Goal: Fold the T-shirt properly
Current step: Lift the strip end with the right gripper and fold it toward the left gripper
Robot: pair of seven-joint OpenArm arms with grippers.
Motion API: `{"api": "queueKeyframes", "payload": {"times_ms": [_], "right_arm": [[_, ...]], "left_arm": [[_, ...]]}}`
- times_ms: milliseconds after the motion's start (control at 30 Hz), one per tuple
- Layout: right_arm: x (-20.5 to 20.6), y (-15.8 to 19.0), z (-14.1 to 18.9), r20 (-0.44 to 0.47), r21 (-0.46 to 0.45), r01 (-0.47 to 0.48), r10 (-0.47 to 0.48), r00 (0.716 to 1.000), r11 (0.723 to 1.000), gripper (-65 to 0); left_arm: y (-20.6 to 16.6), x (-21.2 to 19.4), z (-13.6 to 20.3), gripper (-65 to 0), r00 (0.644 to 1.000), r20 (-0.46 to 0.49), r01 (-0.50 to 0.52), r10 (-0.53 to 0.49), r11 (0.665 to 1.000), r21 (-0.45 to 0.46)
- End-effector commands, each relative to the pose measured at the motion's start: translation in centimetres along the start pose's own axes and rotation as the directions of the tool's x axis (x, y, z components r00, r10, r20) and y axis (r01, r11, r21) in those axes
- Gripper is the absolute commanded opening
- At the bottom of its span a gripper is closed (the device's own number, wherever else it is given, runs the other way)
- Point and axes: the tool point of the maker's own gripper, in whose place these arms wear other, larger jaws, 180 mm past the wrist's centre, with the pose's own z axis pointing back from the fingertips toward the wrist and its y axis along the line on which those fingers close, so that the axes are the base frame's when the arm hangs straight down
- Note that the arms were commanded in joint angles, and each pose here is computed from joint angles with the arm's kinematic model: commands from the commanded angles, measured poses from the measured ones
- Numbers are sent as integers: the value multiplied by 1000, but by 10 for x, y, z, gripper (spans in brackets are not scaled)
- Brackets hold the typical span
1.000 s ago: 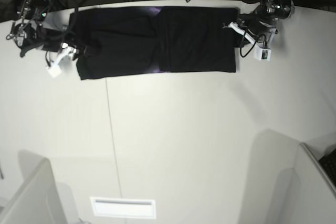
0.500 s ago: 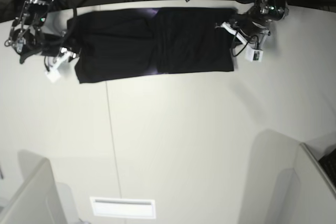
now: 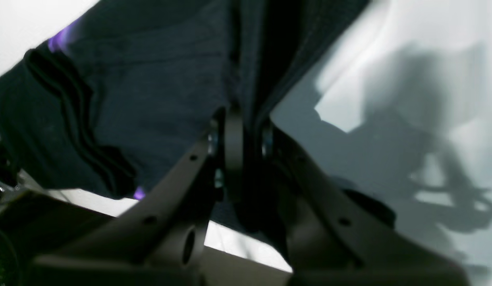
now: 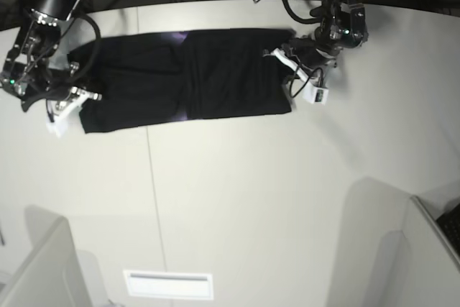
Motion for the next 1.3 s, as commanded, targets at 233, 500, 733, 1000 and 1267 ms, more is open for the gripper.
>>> {"api": "queueKeyframes", "payload": {"times_ms": [233, 500, 733, 1000, 1267], "right_arm": [[15, 37, 30, 117, -54, -185, 190, 975, 981, -650], [-1, 93, 30, 152, -12, -281, 280, 948, 960, -650], [-22, 131, 14, 111, 68, -343, 335, 936, 937, -650], [-45, 158, 5, 70, 143, -338, 331, 941, 930, -650], [-60, 202, 11, 94, 369, -275, 259, 961, 888, -650]], "left_arm": [[-7, -1, 0, -650, 1000, -25, -10, 11, 1000, 28], [-9, 6, -1, -650, 1000, -11, -3, 4, 1000, 25], [-9, 6, -1, -650, 1000, -11, -3, 3, 1000, 25], [-9, 6, -1, -650, 1000, -11, -3, 3, 1000, 25], [-8, 5, 0, -650, 1000, -13, -3, 3, 1000, 26]]}}
